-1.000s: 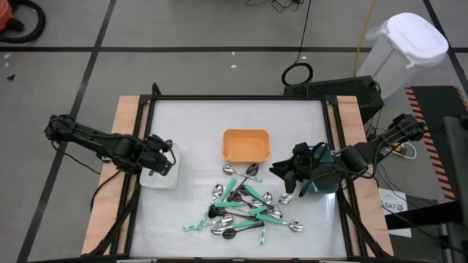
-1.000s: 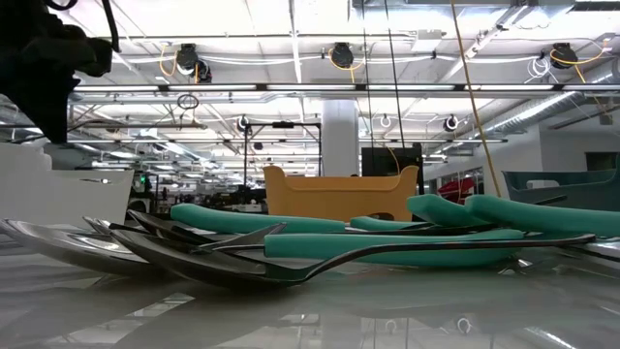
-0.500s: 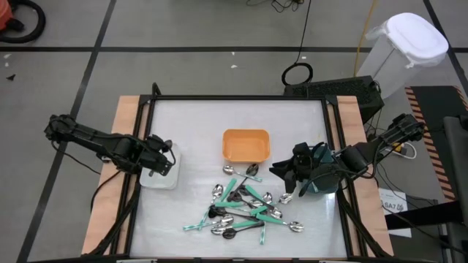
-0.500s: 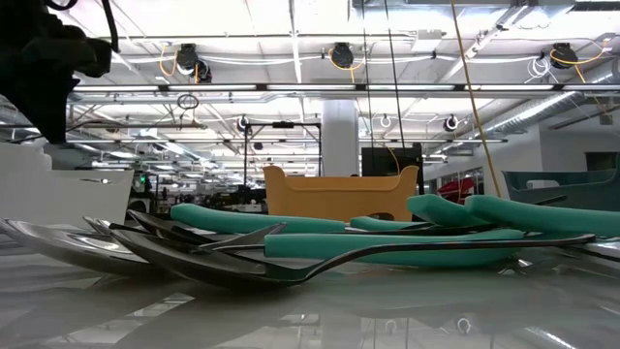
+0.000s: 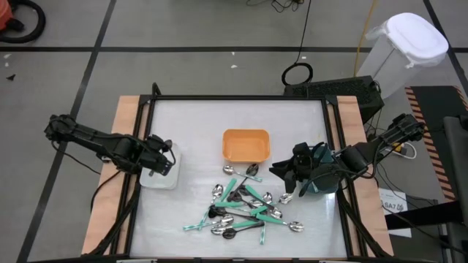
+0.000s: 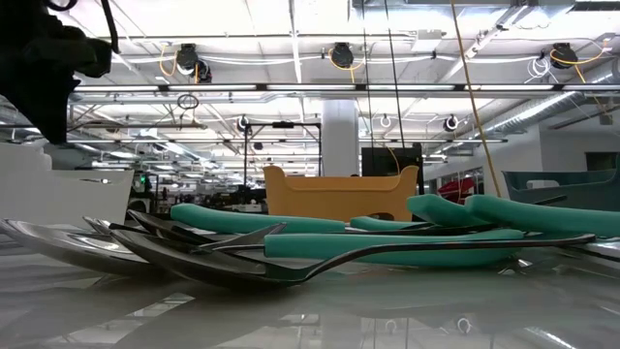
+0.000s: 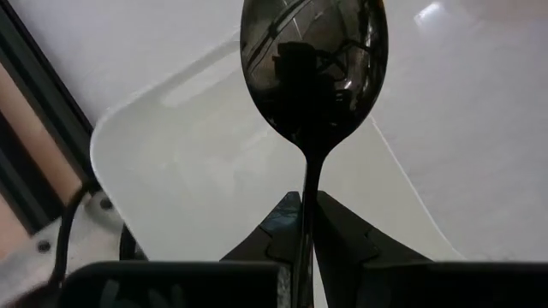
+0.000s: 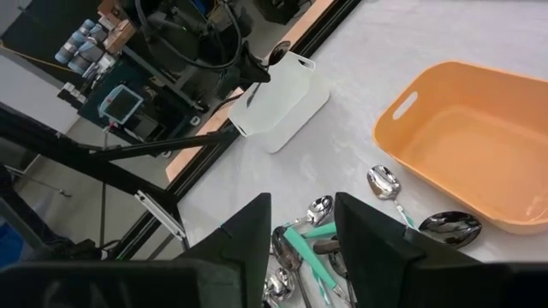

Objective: Sort silverware by color (type)
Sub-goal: Put the black spoon into the white bin, then put the white spoon into the blue bin

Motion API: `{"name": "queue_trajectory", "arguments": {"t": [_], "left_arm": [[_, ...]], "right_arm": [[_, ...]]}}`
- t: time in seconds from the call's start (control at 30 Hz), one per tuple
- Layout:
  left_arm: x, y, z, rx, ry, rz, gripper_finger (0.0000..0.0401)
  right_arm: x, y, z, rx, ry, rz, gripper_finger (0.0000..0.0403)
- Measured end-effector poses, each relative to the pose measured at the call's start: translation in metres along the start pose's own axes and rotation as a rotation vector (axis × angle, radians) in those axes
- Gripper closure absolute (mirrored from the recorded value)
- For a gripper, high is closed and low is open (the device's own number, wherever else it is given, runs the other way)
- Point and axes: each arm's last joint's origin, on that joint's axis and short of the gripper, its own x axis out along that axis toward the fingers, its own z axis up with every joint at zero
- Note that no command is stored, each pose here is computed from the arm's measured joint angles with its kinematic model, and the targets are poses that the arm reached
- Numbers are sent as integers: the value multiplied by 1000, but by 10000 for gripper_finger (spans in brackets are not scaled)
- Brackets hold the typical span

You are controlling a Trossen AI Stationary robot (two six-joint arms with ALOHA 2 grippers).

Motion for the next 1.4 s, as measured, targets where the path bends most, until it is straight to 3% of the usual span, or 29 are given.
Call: {"name": "queue_trajectory", "arguments": {"t": [0.1, 0.53, 0.83, 1.17, 1.4], "left_arm": [[9, 3, -4, 19, 1, 49, 368], [10, -5, -4, 10, 34, -7, 368], [22, -15, -5, 41, 67, 78, 368], [25, -20, -7, 73, 125, 81, 367], [25, -20, -7, 65, 124, 79, 299]], "right_arm": [[0, 0, 0, -7, 0, 0, 277], [0, 0, 0, -14, 1, -1, 277], [0, -2, -1, -33, 8, -15, 277], [0, -2, -1, -50, 9, -17, 277], [0, -2, -1, -62, 14, -19, 277]]}}
